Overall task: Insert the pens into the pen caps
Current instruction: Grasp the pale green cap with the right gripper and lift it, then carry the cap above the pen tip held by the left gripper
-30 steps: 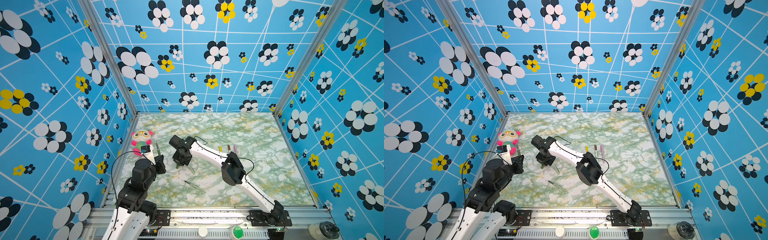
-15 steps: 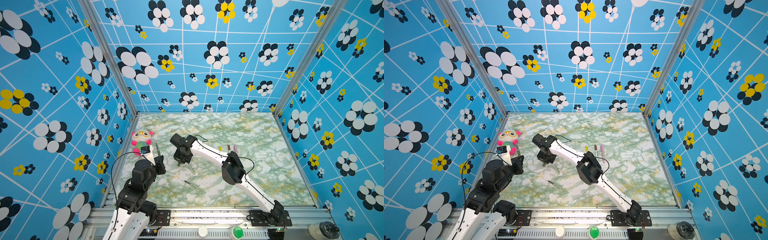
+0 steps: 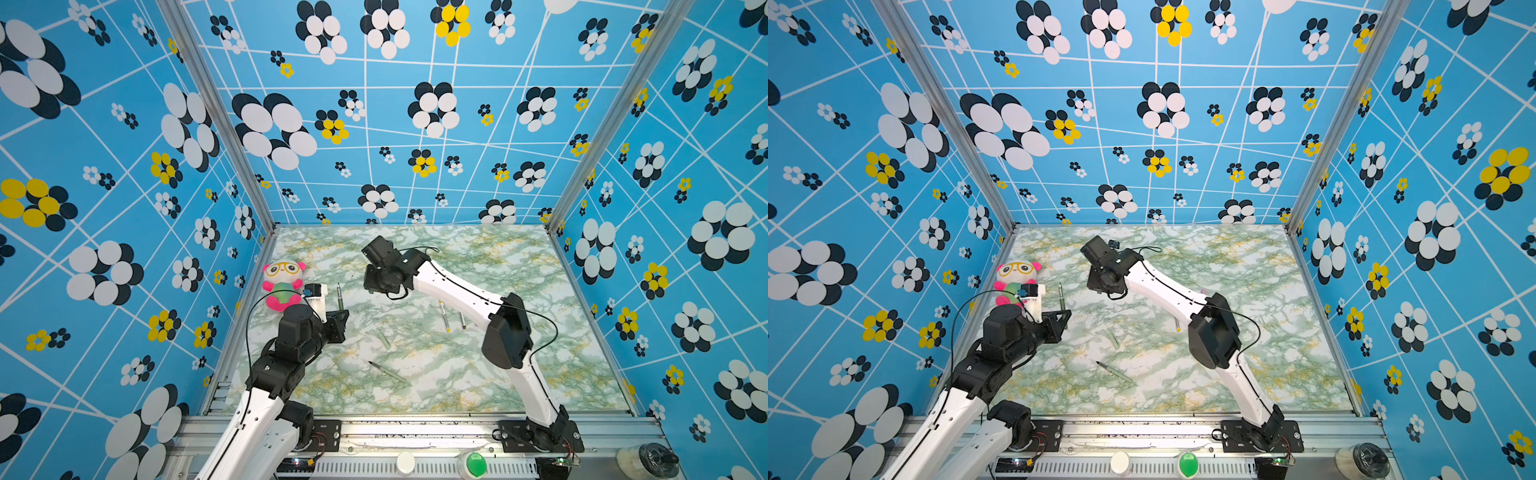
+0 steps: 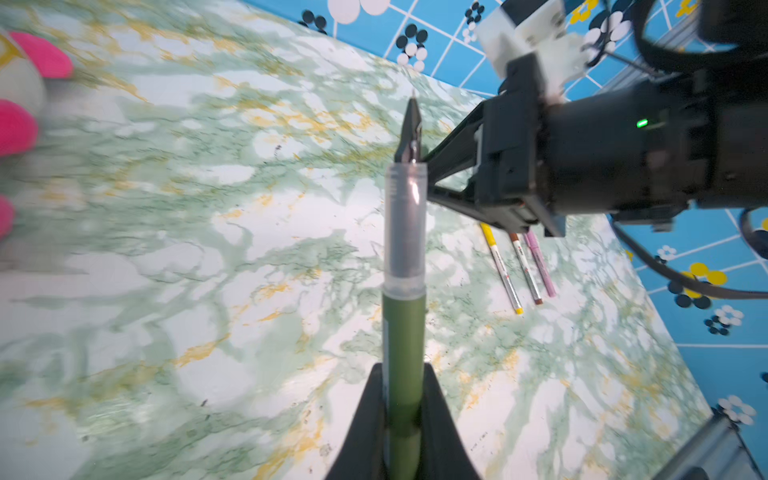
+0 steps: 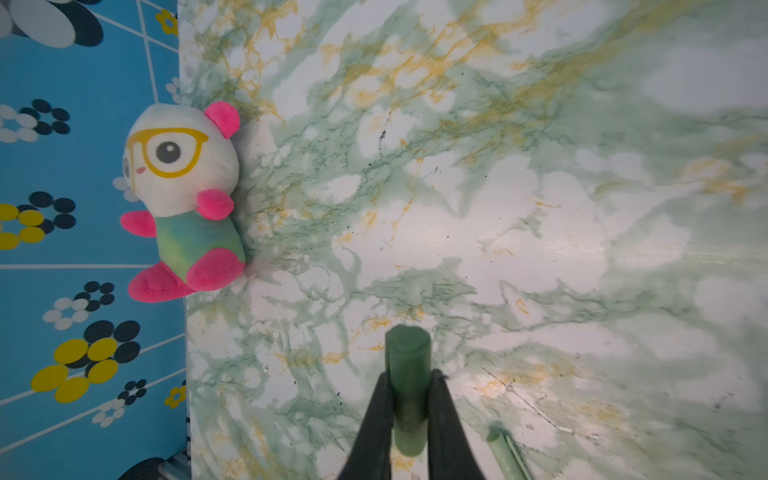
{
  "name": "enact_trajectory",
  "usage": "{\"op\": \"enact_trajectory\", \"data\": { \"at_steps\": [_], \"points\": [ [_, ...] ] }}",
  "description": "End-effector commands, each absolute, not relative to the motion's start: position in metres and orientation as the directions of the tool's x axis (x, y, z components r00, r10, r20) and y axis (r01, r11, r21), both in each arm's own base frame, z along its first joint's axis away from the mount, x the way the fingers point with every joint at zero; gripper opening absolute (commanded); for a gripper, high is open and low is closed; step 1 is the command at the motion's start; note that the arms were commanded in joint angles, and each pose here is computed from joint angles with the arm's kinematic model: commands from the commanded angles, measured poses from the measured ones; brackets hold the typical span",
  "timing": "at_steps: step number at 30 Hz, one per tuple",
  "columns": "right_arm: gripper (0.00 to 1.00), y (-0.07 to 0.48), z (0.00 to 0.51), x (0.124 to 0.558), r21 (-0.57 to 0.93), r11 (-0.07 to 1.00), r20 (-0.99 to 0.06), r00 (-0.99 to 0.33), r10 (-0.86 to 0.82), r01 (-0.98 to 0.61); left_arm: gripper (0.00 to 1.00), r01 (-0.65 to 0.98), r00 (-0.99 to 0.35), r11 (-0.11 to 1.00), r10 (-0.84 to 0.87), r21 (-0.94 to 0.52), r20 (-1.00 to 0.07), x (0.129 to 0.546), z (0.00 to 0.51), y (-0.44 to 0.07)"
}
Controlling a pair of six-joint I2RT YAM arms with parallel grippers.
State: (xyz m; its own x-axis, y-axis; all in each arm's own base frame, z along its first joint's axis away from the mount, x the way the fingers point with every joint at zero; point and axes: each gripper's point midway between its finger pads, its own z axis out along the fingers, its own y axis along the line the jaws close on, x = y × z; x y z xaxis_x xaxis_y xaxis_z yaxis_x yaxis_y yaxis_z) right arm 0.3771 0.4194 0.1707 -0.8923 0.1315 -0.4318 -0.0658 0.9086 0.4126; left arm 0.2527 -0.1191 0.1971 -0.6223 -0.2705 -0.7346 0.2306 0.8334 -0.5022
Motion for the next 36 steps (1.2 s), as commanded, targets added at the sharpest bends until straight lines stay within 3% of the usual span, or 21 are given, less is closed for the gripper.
{"op": "enact_trajectory", "data": {
  "at_steps": [1,9,15,28,36],
  "points": [
    [0.04,0.381,0.194,0.399,0.411,0.908,-0.536,-0.828,0.164,-0.087,0.00,0.374,-0.645,0.722,-0.248,-0.581,-0.723,0.252,0.215,-0.153],
    [0.04,0.304,0.211,0.401,0.513,0.856,-0.547,-0.795,0.263,-0.070,0.00,0.523,-0.704,0.633,-0.058,-0.571,-0.708,0.255,0.203,-0.213],
    [0.04,0.285,0.229,0.387,0.596,0.790,-0.543,-0.796,0.266,-0.142,0.00,0.575,-0.695,0.600,0.000,-0.557,-0.719,0.262,0.198,-0.244],
    [0.05,0.310,0.261,0.371,0.758,0.593,-0.499,-0.827,0.259,-0.272,0.00,0.638,-0.660,0.603,0.109,-0.478,-0.743,0.259,0.194,-0.271],
    [0.05,0.318,0.262,0.366,0.784,0.553,-0.471,-0.850,0.236,-0.281,0.00,0.627,-0.648,0.631,0.097,-0.456,-0.756,0.265,0.197,-0.269]
  ]
}}
